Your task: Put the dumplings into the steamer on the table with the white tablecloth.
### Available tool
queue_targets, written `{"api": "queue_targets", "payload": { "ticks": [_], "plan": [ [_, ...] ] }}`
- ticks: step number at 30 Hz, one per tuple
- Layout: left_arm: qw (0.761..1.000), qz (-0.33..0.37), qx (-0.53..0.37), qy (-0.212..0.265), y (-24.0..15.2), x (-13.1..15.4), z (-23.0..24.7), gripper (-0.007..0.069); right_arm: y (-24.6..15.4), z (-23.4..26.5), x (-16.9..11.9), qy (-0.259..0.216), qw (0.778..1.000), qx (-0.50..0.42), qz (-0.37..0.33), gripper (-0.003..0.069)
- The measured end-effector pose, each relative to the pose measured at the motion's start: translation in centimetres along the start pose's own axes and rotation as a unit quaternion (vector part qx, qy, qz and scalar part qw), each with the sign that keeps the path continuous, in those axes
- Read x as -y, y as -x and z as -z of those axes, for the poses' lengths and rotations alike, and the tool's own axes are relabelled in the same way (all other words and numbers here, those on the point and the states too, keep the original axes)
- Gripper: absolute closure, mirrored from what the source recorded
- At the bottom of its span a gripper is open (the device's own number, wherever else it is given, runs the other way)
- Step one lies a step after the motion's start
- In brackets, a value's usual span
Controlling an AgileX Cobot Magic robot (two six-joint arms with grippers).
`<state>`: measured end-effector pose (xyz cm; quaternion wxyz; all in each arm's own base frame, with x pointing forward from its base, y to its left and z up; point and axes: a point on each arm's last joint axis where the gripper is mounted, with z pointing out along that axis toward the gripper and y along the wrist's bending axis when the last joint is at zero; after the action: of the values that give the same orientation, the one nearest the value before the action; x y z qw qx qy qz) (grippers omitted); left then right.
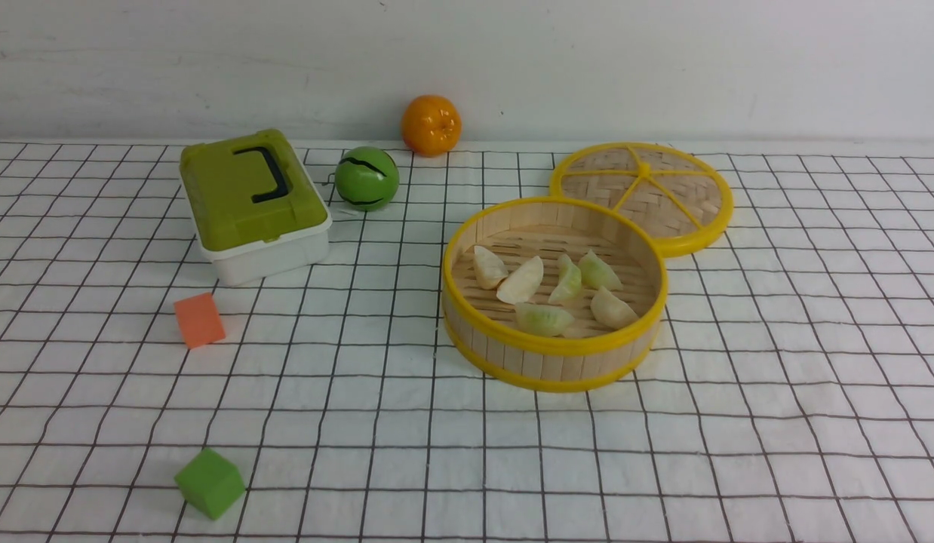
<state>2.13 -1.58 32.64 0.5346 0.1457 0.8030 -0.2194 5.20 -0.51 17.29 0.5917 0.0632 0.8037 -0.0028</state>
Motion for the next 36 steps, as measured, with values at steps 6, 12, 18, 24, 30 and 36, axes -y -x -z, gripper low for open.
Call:
{"api": "queue_targets", "payload": {
  "ticks": [6,12,18,24,30,36],
  "plan": [
    [1.000,0.000,0.000,0.000,0.0,0.0,0.0,0.0462,0.0,0.0,0.0,0.000,1.000,0.000,0.002,0.0681],
    [1.000,0.000,0.000,0.000,0.0,0.0,0.0,0.0461,0.0,0.0,0.0,0.000,1.000,0.000,0.002,0.0678],
    [1.000,0.000,0.000,0.000,0.0,0.0,0.0,0.0460,0.0,0.0,0.0,0.001,1.000,0.000,0.002,0.0673],
    [1.000,0.000,0.000,0.000,0.0,0.0,0.0,0.0454,0.0,0.0,0.0,0.001,1.000,0.000,0.002,0.0671],
    [1.000,-0.007,0.002,0.007,0.0,-0.1,0.0,0.0447,0.0,0.0,0.0,0.001,1.000,0.000,0.002,0.0669],
    [0.999,-0.024,0.035,0.017,-0.8,-0.6,-1.3,0.0447,0.0,0.0,0.0,0.001,1.000,0.000,0.002,0.0663]
  ]
}}
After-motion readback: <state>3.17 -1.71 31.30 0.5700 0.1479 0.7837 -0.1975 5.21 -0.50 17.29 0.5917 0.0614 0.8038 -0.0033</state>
